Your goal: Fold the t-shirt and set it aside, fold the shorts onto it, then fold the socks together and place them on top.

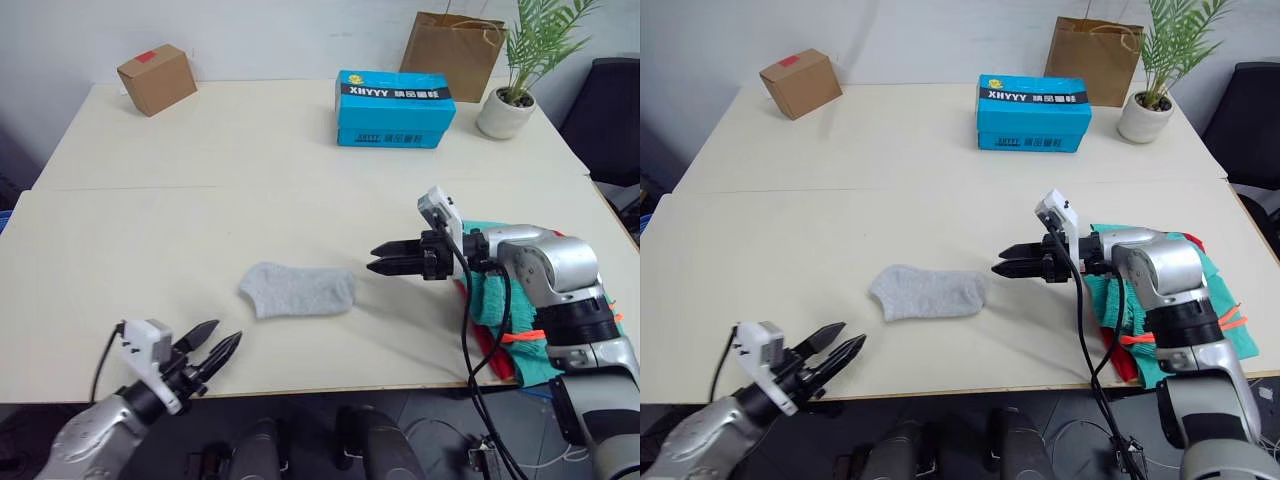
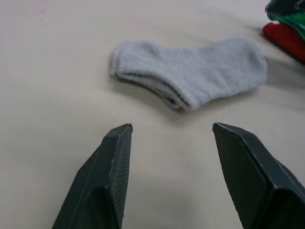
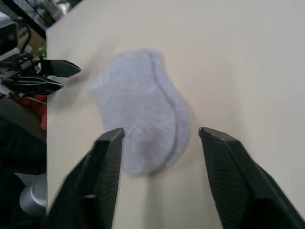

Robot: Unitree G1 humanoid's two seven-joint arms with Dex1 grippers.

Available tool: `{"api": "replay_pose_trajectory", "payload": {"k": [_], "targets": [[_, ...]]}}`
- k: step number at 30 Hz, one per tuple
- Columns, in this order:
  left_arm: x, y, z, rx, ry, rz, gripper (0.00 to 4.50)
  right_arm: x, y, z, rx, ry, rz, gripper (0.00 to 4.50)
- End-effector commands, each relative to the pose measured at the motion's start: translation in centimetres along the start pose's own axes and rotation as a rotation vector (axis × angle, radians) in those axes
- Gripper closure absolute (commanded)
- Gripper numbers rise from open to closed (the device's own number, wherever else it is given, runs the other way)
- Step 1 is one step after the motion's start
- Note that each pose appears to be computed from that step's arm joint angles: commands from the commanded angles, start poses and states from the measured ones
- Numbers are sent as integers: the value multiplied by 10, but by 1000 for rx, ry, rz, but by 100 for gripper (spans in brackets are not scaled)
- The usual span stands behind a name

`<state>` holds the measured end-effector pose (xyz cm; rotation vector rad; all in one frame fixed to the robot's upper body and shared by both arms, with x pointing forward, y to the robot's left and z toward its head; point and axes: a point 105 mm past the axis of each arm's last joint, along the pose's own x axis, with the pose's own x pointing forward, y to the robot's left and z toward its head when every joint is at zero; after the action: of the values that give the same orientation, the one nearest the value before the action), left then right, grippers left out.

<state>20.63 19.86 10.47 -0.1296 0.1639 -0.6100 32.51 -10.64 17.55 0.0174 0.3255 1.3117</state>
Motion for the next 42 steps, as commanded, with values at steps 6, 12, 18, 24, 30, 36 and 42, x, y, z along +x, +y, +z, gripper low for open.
{"api": "replay_pose_trajectory", "payload": {"k": [6, 12, 18, 24, 30, 36, 42], "targets": [[58, -10, 44, 160, -68, -235, 380, 67, 40, -18, -299, -153, 31, 450], [103, 4, 20, 180, 8, -217, 447, 87, 17, -41, -309, -154, -153, 450], [114, 18, 3, 230, 35, -124, 447, 75, -3, -53, -270, -168, -344, 450], [103, 15, -7, 206, 58, -159, 447, 42, -8, -59, -259, -259, -440, 450], [106, 5, 26, 254, -135, -214, 449, 2, -3, -19, -114, -546, -524, 433], [112, -3, 41, 298, -136, -327, 450, -2, 13, -47, 279, -426, -481, 253], [111, 16, 37, 390, 8, -415, 450, 20, 35, -74, 637, -297, -406, 42]]}}
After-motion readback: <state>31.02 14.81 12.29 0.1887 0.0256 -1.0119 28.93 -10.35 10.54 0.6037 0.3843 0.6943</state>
